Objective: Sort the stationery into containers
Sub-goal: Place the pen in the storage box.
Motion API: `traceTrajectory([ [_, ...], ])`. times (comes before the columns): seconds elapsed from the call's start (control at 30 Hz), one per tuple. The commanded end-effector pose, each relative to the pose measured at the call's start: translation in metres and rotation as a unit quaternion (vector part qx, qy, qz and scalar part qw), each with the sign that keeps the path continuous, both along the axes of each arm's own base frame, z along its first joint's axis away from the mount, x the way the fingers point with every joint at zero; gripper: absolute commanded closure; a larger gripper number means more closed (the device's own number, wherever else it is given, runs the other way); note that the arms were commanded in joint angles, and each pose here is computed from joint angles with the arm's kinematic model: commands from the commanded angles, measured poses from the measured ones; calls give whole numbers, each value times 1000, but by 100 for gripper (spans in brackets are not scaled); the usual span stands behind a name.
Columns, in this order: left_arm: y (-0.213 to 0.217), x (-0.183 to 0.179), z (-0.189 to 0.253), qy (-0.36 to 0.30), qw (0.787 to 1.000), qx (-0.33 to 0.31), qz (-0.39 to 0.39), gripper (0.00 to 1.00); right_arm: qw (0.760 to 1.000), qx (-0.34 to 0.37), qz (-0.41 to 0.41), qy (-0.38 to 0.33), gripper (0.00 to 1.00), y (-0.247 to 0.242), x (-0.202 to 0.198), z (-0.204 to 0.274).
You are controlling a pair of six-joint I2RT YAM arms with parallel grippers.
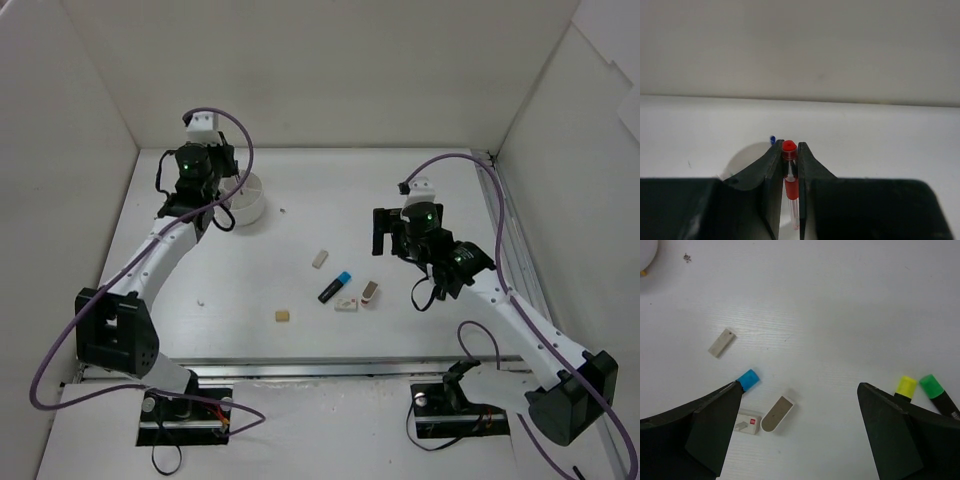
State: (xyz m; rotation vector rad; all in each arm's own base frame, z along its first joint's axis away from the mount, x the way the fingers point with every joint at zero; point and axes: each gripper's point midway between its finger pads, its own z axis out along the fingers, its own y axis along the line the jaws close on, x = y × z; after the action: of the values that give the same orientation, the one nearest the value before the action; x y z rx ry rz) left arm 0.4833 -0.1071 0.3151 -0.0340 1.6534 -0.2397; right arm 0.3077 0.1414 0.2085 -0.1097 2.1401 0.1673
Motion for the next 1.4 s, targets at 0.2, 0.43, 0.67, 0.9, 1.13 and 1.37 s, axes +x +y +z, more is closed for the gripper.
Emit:
traceTrajectory([
  [0.2, 57, 72, 41, -100, 992, 52, 60, 100, 998, -35, -43, -6, 2, -22, 16, 4],
  [0.43, 55, 107, 30, -118, 991, 37, 44, 100, 997, -46, -59, 7, 2, -33, 22, -6],
  [0.67, 51, 120, 11, -107, 993, 23, 39, 100, 996, -50, -70, 27, 2, -40, 28, -19],
  [0.9, 53, 115, -16, -80, 996, 14, 46, 78, 995, -45, -69, 47, 2, -38, 35, -30],
  [1.13, 54, 81, 11, -113, 993, -12, 44, 23, 997, -27, -63, 46, 2, -35, 29, -27],
  [1.37, 50, 33, 51, -108, 994, -19, 30, 0, 994, 8, -100, 44, 2, -47, 10, -27],
])
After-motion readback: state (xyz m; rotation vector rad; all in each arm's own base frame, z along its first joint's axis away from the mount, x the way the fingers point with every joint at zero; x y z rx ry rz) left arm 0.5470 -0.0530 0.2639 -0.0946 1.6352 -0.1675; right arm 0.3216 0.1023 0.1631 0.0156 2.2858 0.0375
